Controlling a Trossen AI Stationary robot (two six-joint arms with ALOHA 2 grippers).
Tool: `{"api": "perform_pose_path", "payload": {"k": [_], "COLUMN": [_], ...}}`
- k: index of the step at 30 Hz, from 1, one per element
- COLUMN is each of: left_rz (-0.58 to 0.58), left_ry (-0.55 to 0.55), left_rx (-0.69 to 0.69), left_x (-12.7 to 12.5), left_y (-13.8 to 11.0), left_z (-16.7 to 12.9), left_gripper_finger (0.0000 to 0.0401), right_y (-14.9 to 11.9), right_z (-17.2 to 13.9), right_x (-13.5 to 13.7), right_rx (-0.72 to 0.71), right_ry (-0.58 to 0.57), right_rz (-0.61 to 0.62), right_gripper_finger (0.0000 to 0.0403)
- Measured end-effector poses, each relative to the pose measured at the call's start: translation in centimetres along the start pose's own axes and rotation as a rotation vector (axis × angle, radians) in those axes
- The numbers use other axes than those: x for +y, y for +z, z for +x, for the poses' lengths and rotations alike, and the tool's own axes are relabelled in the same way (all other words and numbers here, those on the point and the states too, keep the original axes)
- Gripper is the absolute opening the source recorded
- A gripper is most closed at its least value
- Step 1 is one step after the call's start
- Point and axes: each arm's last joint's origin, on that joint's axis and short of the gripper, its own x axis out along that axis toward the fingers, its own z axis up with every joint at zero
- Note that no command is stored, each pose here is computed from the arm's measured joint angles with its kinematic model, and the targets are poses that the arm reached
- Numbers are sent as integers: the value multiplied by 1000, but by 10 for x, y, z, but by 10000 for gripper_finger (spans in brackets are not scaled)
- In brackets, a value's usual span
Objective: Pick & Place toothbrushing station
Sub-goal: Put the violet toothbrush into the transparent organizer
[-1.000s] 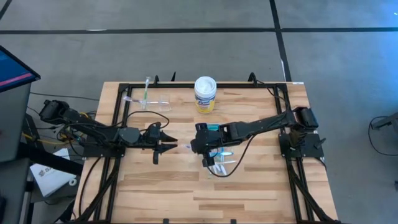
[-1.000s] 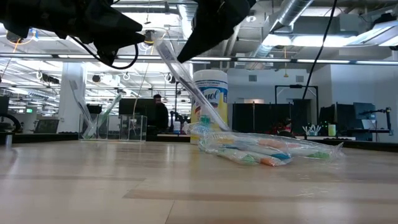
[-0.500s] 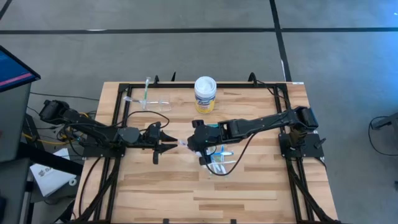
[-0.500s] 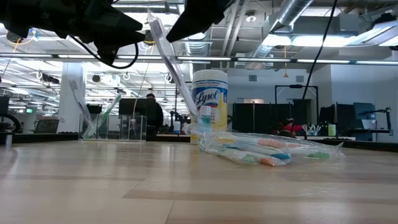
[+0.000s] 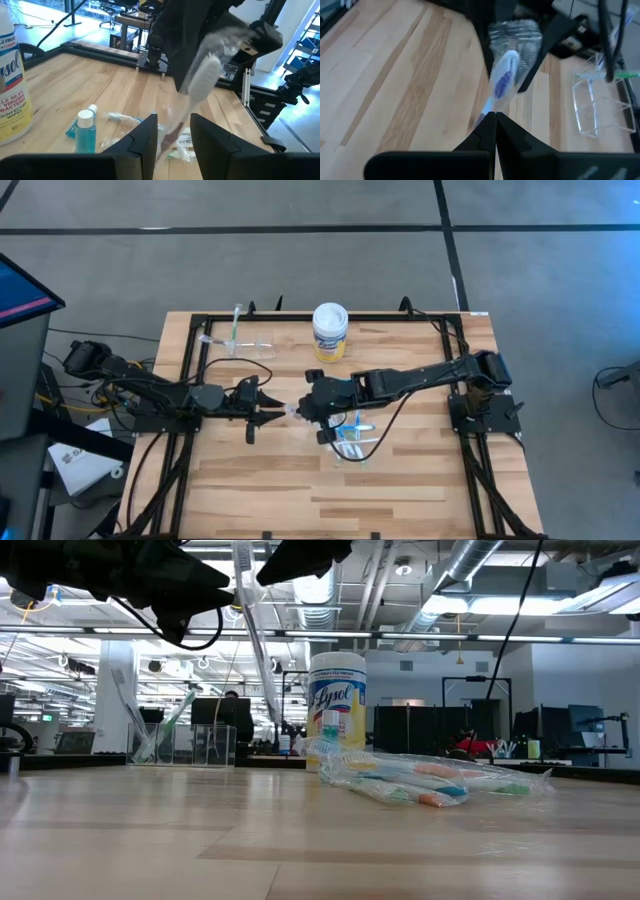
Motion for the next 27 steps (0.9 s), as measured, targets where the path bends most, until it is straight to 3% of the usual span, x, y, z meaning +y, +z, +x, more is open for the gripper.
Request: {"api": "perform_pose_path", "payload": {"k": [17,22,27], "left_rz": [79,76,74], "left_ry": [-14,39,62], "left_rx": [-64,-79,-87], "left_x": [-2,0,0], "left_y": [6,7,8], "left_z": [0,0,0], "left_gripper_finger": [153,119,40], "right_y": [8,8,8], "right_z": [0,0,1], "right_x": [-8,-11,-12], "right_rx": [-92,-99,-97], "right_ry": [-32,-38,-41], "right_rz": [-1,4,6], "right_gripper_finger": [0,0,0]}}
